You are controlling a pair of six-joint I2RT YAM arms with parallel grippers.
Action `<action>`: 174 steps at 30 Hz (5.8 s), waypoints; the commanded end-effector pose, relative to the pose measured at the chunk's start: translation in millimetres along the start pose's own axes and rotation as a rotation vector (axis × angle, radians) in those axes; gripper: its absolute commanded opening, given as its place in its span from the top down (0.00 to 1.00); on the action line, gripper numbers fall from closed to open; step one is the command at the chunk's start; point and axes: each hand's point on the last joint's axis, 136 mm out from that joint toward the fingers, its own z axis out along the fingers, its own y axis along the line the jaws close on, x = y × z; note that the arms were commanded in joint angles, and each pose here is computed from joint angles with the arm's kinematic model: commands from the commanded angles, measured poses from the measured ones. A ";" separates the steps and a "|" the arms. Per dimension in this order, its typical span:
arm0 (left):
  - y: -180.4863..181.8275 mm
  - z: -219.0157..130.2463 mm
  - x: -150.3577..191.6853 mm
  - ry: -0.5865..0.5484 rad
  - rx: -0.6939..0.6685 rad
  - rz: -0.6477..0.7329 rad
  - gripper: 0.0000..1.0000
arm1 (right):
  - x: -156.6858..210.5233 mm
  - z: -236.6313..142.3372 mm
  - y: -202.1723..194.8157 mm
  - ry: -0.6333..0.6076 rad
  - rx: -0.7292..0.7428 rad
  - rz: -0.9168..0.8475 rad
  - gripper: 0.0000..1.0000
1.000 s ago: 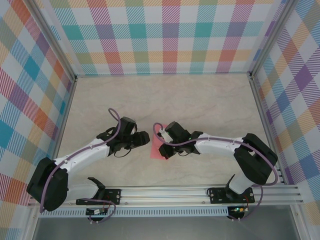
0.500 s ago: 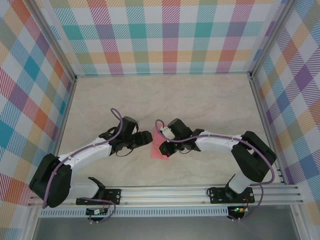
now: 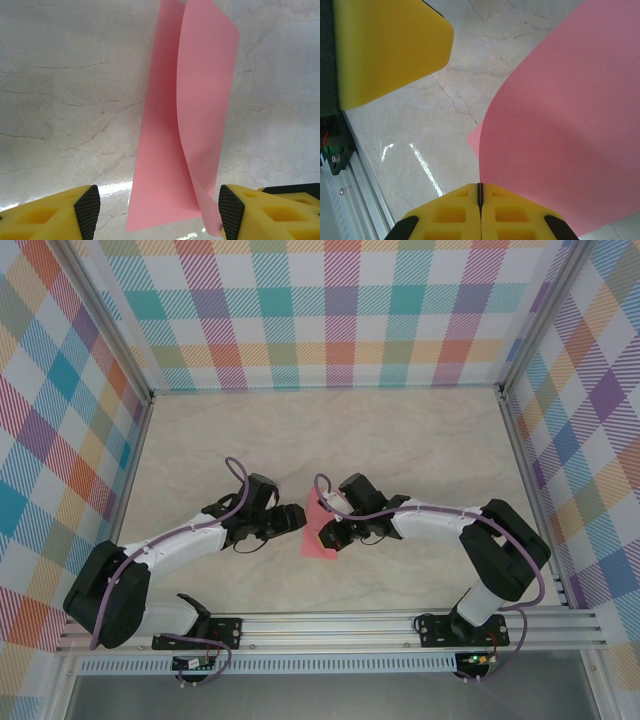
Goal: Fold a paper plane with a square sheet of paper (pick it up from the middle)
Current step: Fold the triangle a second time at the center of the table.
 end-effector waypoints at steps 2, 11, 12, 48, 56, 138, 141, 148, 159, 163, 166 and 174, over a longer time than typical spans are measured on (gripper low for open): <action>-6.1 -0.5 -8.1 -0.013 0.024 -0.016 0.33 | -5.1 1.1 4.0 -0.002 -0.043 -0.028 0.95; -5.0 0.9 -6.7 -0.005 0.021 -0.018 0.33 | -5.8 2.6 1.0 0.008 -0.048 -0.023 0.94; -5.1 0.8 -7.0 -0.006 0.021 -0.017 0.33 | -5.9 2.9 0.4 0.009 -0.047 -0.022 0.94; -5.6 6.1 -2.7 0.022 0.031 -0.011 0.33 | -0.2 5.8 -20.3 0.082 -0.072 0.008 0.93; -2.9 6.3 -2.0 0.018 0.025 -0.013 0.33 | 5.6 3.6 -15.2 0.110 -0.113 -0.003 0.94; -7.2 9.4 -3.3 0.031 0.027 -0.003 0.34 | -3.4 6.1 -49.0 0.139 0.026 -0.037 0.91; -7.2 9.8 -3.4 0.032 0.027 -0.006 0.34 | -2.2 7.6 -51.5 0.148 0.035 -0.036 0.91; -7.4 11.5 -2.8 0.038 0.029 -0.004 0.34 | -2.4 10.0 -58.8 0.156 0.067 -0.045 0.91; -7.5 14.9 -2.1 0.045 0.031 -0.006 0.35 | -3.9 11.2 -64.1 0.155 0.093 -0.043 0.92; -7.4 15.3 -1.7 0.046 0.031 -0.007 0.35 | -5.0 11.9 -64.6 0.159 0.094 -0.044 0.91; -7.5 15.2 -1.9 0.046 0.031 -0.004 0.37 | -5.3 11.6 -65.4 0.161 0.100 -0.043 0.91; -6.8 17.0 -0.7 0.052 0.028 -0.008 0.40 | -3.2 8.7 -65.7 0.150 0.110 -0.028 0.91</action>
